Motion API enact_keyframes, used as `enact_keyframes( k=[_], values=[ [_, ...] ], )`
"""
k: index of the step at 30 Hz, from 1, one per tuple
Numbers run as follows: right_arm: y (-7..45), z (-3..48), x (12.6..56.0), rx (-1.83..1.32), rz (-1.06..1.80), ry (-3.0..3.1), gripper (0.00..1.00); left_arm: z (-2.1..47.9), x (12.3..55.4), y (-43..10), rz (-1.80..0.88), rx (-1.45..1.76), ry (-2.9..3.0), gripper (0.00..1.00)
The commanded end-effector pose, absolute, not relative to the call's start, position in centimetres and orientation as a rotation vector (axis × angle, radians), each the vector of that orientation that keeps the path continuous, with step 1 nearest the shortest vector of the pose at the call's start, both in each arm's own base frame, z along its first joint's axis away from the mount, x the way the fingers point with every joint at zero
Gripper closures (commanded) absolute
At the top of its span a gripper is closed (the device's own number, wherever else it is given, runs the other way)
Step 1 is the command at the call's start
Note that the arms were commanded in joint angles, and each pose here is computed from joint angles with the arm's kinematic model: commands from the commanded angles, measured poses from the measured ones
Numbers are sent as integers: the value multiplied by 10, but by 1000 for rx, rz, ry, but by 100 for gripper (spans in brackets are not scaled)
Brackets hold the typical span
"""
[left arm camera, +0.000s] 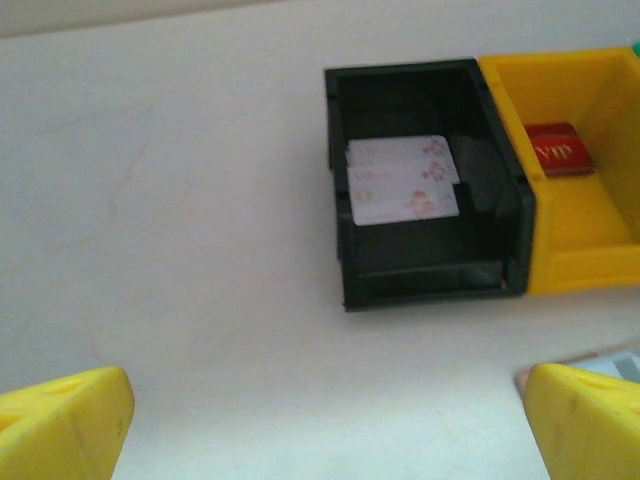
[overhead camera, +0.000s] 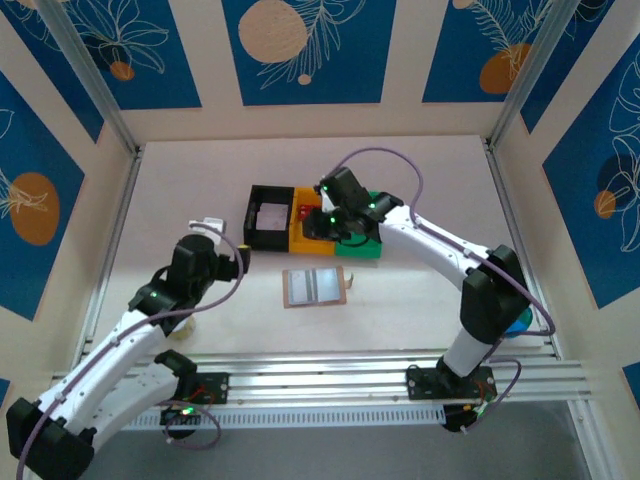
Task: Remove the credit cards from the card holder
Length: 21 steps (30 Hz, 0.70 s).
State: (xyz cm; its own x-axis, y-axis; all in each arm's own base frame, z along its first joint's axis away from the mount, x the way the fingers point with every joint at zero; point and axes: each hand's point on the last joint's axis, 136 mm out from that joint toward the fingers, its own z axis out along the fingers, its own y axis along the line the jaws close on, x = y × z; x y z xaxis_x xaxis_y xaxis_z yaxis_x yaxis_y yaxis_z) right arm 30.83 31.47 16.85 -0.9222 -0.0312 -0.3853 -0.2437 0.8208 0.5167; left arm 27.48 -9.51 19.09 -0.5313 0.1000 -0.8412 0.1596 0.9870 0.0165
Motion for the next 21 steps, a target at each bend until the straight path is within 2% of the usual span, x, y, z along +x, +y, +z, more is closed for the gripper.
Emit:
enact_keyframes(
  k=[1, 9, 21],
  values=[
    [312, 166, 289, -281, 889, 2632, 78, 193, 270, -119, -207, 241, 2202, 0],
    [297, 116, 266, -340, 830, 2729, 79, 173, 258, -162, -430, 303, 2461, 0],
    [273, 64, 259, -280, 701, 2789, 83, 144, 237, -191, -729, -29, 2545, 0]
  ],
)
